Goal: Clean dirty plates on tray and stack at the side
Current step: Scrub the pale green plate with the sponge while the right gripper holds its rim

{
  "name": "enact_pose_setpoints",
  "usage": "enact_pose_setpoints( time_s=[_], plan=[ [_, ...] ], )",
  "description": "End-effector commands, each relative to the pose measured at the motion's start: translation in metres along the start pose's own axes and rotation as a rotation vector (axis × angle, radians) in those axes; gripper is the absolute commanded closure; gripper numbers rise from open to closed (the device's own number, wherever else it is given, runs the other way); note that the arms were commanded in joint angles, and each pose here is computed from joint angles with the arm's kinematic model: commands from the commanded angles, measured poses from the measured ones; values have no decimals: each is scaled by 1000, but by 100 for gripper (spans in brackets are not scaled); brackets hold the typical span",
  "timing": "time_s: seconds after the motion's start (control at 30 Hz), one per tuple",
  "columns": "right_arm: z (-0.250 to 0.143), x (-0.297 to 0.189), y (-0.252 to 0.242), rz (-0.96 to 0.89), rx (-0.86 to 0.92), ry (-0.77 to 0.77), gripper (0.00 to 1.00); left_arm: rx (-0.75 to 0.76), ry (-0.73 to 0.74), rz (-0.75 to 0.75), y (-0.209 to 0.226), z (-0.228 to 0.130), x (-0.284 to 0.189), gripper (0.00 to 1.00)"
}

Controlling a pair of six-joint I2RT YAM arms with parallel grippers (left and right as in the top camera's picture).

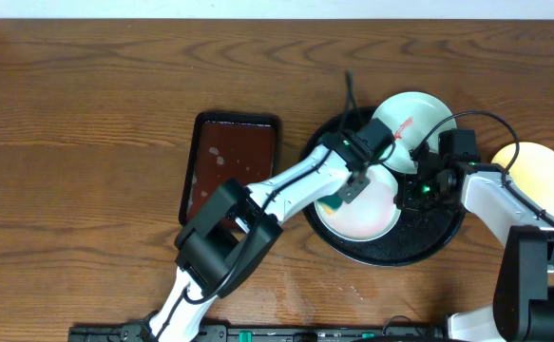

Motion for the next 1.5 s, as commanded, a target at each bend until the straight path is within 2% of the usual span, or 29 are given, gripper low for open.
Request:
enact_pose_setpoints(
  time_s=[0.0,0.13,0.3,0.53,0.63,0.77,0.87,1.0,1.1,1.47],
  plan=[
    [-1,5,-13,-77,2,0,99,-214,-64,-330,-48,17,1,77],
    [-1,5,-13,-77,2,0,99,-334,-118,-434,-60,35,-6,75],
    [-1,5,-13,-77,3,1,99,-387,-44,-452,-63,23,-5,77],
    [-2,5,-13,-75,3,3,99,-378,128,-272,-37,-22,3,90],
    [-2,5,-12,-70,3,4,99,-389,156,-189,-18,-31,5,90],
    [-2,5,-12,-67,3,6,99,-384,128,-187,-3,-25,-4,79],
    [-3,5,-12,-69,4,10,99,-321,62,-193,0,-12,-26,69],
    [-3,5,-12,-69,5,11,99,-262,-16,-195,-3,-1,-59,60],
    [-3,5,-12,-69,4,10,99,-247,-14,-200,-11,-2,-67,55],
    [-3,5,-12,-68,4,8,99,-174,95,-224,-53,-36,-16,54]
  ],
)
Point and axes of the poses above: each gripper's point midway between its finger pads, its own x axis out along the fingers, its own y axis along the line the jaws close on, z = x × y, the point moved 3 cm from there along -x, back along the fingers, and after that the axes turned 10 degrees about x, right-handed, at the moved point
